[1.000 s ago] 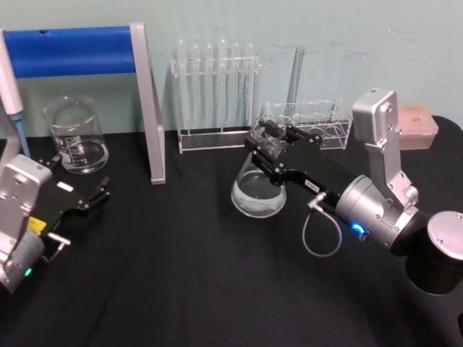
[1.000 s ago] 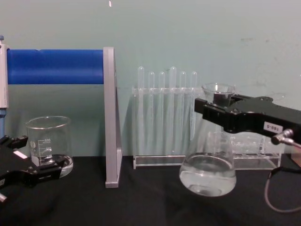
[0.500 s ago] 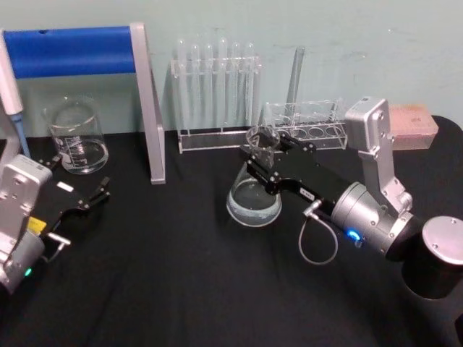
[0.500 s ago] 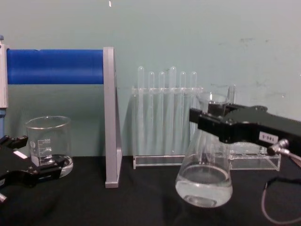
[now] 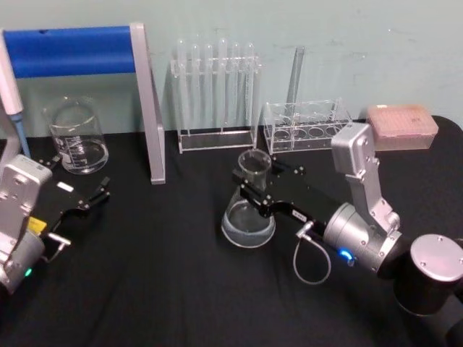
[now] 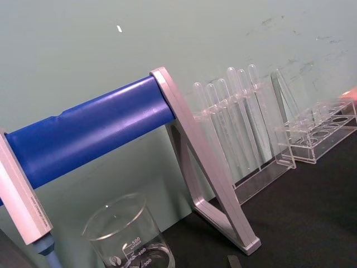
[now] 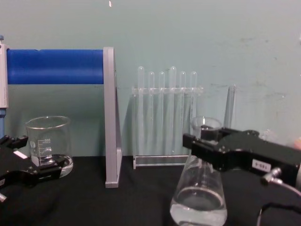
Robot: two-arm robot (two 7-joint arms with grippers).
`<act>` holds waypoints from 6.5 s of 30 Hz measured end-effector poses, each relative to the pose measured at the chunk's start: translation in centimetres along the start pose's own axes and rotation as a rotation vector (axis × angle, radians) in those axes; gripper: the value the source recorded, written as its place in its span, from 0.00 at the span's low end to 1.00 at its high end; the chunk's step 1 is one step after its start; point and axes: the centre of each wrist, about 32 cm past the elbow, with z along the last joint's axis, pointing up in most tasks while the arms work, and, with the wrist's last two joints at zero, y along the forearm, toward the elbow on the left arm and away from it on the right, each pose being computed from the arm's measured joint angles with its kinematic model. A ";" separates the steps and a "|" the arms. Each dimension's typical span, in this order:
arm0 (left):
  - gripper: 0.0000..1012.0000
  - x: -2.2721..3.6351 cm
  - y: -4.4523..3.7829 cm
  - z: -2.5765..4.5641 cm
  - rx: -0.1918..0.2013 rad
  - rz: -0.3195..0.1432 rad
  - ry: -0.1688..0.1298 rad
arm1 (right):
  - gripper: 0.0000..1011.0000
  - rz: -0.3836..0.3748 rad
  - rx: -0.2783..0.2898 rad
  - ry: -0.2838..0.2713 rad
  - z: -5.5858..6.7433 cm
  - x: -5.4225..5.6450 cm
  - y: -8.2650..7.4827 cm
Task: Grasp the erlenmeyer flask with one hand, shake it three times, then place it back.
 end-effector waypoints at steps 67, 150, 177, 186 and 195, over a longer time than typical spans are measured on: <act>0.99 0.00 0.00 0.00 0.000 0.000 0.000 | 0.97 -0.001 -0.062 0.016 -2.1 -0.7 -0.1; 0.99 0.00 0.00 0.00 0.000 0.000 0.000 | 0.99 -0.505 -0.088 -0.265 -3.8 3.4 -1.6; 0.99 0.00 0.00 0.00 0.000 0.000 0.000 | 0.99 -0.505 -0.087 -0.264 -3.8 3.4 -1.6; 0.99 0.00 0.00 0.00 0.000 0.000 0.000 | 0.99 -0.505 -0.087 -0.264 -3.8 3.4 -1.6; 0.99 0.00 0.00 0.00 0.000 0.000 0.000 | 0.99 -0.505 -0.087 -0.264 -3.8 3.4 -1.6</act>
